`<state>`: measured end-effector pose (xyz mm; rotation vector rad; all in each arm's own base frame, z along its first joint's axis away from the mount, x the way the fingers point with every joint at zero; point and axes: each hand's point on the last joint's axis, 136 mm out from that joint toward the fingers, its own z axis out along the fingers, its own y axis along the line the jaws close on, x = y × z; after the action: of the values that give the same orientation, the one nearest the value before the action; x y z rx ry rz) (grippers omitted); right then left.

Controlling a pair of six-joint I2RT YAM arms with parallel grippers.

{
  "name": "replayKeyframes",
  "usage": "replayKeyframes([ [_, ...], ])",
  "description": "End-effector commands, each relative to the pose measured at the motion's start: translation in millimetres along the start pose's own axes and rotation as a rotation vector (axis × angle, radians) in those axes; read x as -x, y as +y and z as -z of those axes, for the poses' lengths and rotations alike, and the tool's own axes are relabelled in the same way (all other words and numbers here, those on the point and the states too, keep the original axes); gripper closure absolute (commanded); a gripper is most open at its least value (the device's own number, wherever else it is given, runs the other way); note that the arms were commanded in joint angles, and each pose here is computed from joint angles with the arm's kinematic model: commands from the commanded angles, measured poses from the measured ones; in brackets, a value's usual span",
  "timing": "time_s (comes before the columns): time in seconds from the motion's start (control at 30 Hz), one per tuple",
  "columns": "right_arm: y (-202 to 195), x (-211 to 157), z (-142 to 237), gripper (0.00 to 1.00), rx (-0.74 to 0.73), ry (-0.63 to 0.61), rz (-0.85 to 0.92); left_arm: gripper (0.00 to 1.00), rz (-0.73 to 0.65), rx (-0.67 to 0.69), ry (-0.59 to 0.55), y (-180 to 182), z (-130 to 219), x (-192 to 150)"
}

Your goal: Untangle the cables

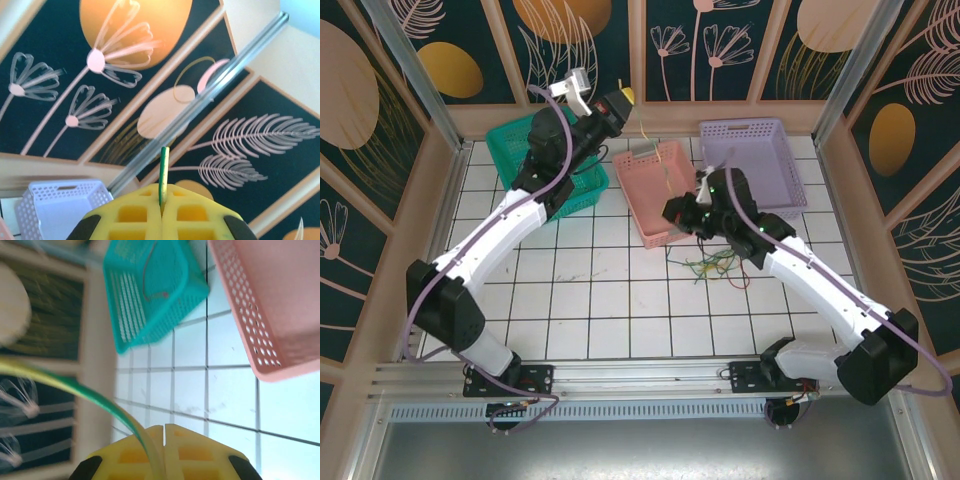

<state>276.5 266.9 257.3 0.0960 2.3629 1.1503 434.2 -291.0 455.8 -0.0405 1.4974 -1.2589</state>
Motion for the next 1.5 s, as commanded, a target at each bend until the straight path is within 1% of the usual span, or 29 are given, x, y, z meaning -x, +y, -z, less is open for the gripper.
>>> replayKeyframes([
  [0.0,-44,-54,4,1.00,-0.154,0.203,0.246,1.00,-0.068,-0.114,0.000,-21,-13,16],
  [0.07,-54,-62,6,1.00,-0.213,0.230,0.303,1.00,-0.091,-0.124,0.018,-22,-18,16],
  [0.1,-59,-65,6,1.00,-0.239,0.248,0.324,1.00,-0.099,-0.119,0.043,-15,-25,8],
  [0.17,-67,-70,7,1.00,-0.282,0.277,0.355,1.00,-0.114,-0.128,0.068,-13,-29,2],
  [0.37,-73,-89,10,1.00,-0.319,0.343,0.442,1.00,-0.188,-0.181,0.100,-19,-28,-6],
  [0.43,-74,-89,14,1.00,-0.325,0.330,0.449,1.00,-0.218,-0.188,0.120,-19,-26,-10],
  [0.5,-68,-81,21,1.00,-0.311,0.283,0.452,1.00,-0.223,-0.190,0.140,-19,-24,-15],
  [0.63,-36,-64,31,1.00,-0.205,0.202,0.472,1.00,-0.185,-0.183,0.161,-13,-17,-25],
  [0.67,-33,-63,31,1.00,-0.196,0.202,0.477,1.00,-0.175,-0.169,0.160,-6,-16,-28],
  [0.7,-33,-63,31,1.00,-0.202,0.211,0.484,1.00,-0.175,-0.173,0.132,-15,-9,-19],
  [0.8,-34,-65,30,1.00,-0.206,0.239,0.504,1.00,-0.155,-0.133,0.109,-13,-4,-13],
  [0.83,-31,-64,32,0.95,-0.195,0.235,0.508,1.00,-0.138,-0.124,0.108,-13,-4,-12],
  [0.87,-26,-60,34,0.87,-0.182,0.221,0.510,1.00,-0.128,-0.131,0.109,-16,-4,-10],
  [0.93,-13,-47,43,0.69,-0.153,0.164,0.507,1.00,-0.096,-0.152,0.116,-22,-3,-9],
  [0.97,-9,-40,49,0.63,-0.149,0.131,0.502,1.00,-0.082,-0.157,0.122,-24,-2,-10],
  [1.03,4,-17,65,0.53,-0.134,0.035,0.498,1.00,-0.070,-0.145,0.140,-22,-1,-12],
  [1.13,17,17,94,0.43,-0.151,-0.140,0.486,1.00,-0.068,-0.109,0.153,-16,3,-16],
  [1.2,23,38,114,0.41,-0.152,-0.249,0.468,1.00,-0.064,-0.092,0.163,-12,4,-19],
  [1.3,31,64,139,0.41,-0.146,-0.377,0.432,1.00,-0.062,-0.068,0.181,-7,4,-22],
  [1.37,40,75,148,0.41,-0.131,-0.437,0.423,1.00,-0.058,-0.066,0.185,-6,4,-24],
  [1.43,49,82,151,0.40,-0.109,-0.466,0.425,1.00,-0.056,-0.058,0.192,-3,3,-26],
  [1.47,45,92,152,0.40,-0.124,-0.490,0.412,1.00,-0.057,-0.055,0.196,-2,3,-27],
])
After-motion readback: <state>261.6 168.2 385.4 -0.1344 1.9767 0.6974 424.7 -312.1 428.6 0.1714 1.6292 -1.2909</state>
